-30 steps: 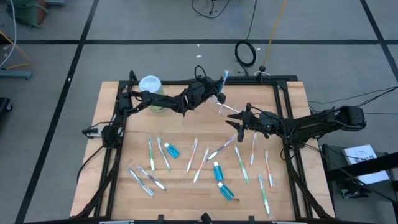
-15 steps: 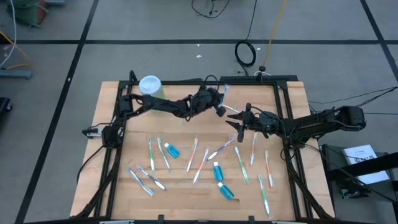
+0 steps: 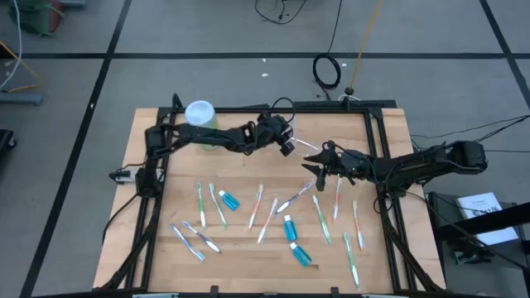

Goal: Pick & Place toothbrushing station
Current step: Put the top blue toothbrush into the transparent organizer, then put the middle blue mouthwash into the transparent organizer

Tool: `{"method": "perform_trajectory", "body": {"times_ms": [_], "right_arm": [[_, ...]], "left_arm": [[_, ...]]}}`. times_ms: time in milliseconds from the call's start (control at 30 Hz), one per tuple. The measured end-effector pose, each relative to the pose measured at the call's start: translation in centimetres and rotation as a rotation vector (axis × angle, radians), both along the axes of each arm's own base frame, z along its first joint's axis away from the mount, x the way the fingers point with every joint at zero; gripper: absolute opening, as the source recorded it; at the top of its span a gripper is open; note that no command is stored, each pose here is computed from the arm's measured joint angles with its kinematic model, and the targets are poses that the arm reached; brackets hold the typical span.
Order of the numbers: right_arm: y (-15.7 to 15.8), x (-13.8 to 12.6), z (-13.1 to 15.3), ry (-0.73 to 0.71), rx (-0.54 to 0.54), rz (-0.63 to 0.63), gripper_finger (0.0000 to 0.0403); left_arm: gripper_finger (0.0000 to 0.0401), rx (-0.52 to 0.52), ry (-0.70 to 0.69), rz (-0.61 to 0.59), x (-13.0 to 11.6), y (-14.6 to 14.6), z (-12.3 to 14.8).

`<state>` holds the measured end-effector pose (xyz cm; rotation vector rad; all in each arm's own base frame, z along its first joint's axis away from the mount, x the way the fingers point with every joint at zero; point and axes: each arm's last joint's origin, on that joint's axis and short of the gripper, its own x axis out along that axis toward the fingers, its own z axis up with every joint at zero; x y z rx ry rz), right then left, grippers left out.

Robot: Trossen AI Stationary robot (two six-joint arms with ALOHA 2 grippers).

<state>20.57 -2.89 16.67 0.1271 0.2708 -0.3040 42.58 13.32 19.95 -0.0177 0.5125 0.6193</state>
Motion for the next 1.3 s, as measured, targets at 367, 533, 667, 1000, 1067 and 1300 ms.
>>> {"method": "perform_trajectory", "body": {"times_ms": [367,533,667,1000,1067,1300], "right_arm": [[0.3,0.0,-0.2,-0.001,0.068,0.034,0.0114],[0.6,0.1,-0.2,-0.005,0.104,0.066,0.0114],[1.0,0.1,-0.2,0.003,0.084,0.112,0.0114],[1.9,0.9,-1.2,0.014,0.084,0.153,0.0114],[2.0,1.0,-1.3,0.015,0.079,0.162,0.0114],[2.3,1.3,-1.9,0.033,0.055,0.182,0.0114]], "left_arm": [[0.0159,-0.004,0.075,-0.041,-5.8,-2.8,9.3],[0.0159,0.002,0.082,-0.050,-7.0,-3.3,10.8],[0.0159,-0.022,0.158,-0.070,-8.5,-4.4,11.4],[0.0159,-0.092,0.217,-0.074,-14.1,-7.1,15.0],[0.0159,-0.098,0.167,-0.078,-14.8,-7.7,15.9],[0.0159,-0.031,0.067,-0.161,-17.4,-10.3,14.3]]}}
